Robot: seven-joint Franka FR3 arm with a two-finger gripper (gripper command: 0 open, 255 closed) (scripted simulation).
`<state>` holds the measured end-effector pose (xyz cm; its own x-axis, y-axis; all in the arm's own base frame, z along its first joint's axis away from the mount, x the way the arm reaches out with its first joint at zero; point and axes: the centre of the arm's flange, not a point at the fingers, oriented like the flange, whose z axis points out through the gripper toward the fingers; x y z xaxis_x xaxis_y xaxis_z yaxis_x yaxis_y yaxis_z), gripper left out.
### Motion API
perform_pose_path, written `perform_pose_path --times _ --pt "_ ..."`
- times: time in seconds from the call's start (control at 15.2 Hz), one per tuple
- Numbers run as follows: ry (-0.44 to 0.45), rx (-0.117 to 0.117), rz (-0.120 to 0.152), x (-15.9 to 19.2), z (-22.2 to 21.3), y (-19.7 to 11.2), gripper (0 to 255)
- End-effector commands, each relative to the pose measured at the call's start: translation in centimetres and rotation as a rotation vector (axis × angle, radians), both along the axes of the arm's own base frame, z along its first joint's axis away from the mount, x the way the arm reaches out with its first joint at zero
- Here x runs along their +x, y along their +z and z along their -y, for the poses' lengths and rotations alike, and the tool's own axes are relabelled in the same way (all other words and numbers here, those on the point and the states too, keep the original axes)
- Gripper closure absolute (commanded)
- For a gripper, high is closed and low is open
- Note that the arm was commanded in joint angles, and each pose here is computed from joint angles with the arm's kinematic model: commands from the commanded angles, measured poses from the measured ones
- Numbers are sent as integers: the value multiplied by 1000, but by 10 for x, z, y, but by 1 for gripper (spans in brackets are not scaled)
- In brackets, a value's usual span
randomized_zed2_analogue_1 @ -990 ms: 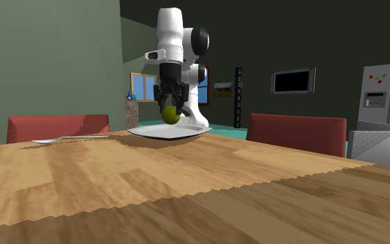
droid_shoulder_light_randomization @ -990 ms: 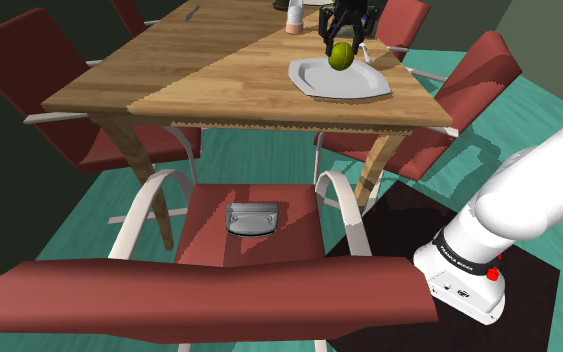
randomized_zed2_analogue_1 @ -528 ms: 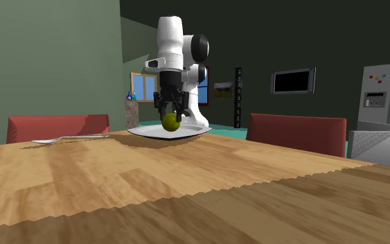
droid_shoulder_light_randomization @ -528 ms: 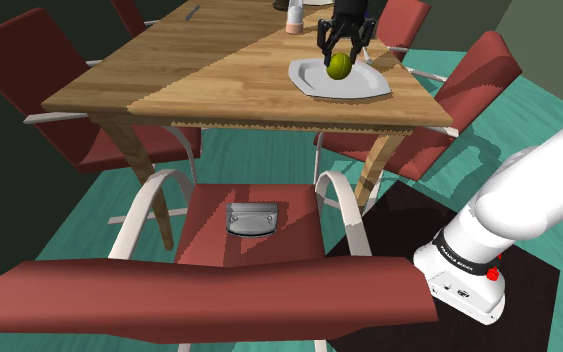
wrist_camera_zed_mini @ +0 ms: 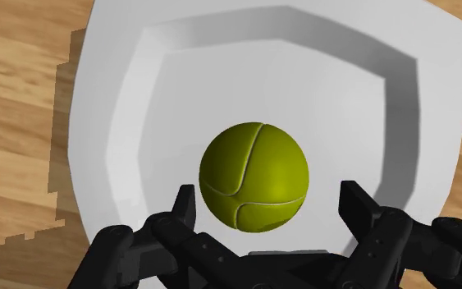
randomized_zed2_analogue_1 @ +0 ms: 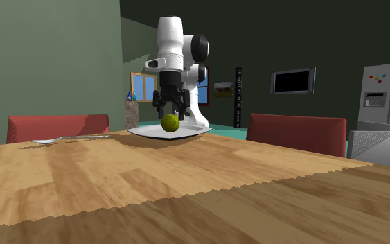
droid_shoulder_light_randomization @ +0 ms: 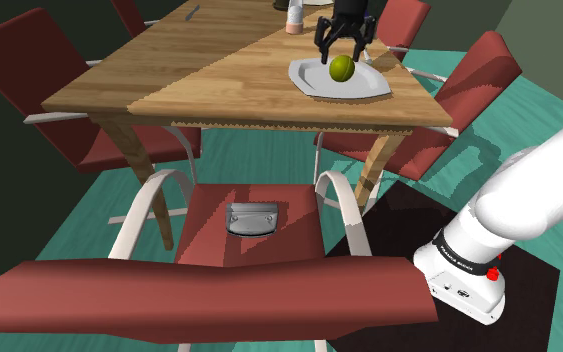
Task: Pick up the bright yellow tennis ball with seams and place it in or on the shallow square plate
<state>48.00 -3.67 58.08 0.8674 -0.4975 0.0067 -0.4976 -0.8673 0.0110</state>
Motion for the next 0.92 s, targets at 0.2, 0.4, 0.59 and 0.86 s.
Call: perform_pose_path --times 0.2,0.4,0.59,0.86 --pt "0 0 0 0 0 13 0" --pt "0 0 0 0 -1 50 0" --pt "0 0 0 0 -1 50 0" --pt "0 0 0 0 -1 50 0"
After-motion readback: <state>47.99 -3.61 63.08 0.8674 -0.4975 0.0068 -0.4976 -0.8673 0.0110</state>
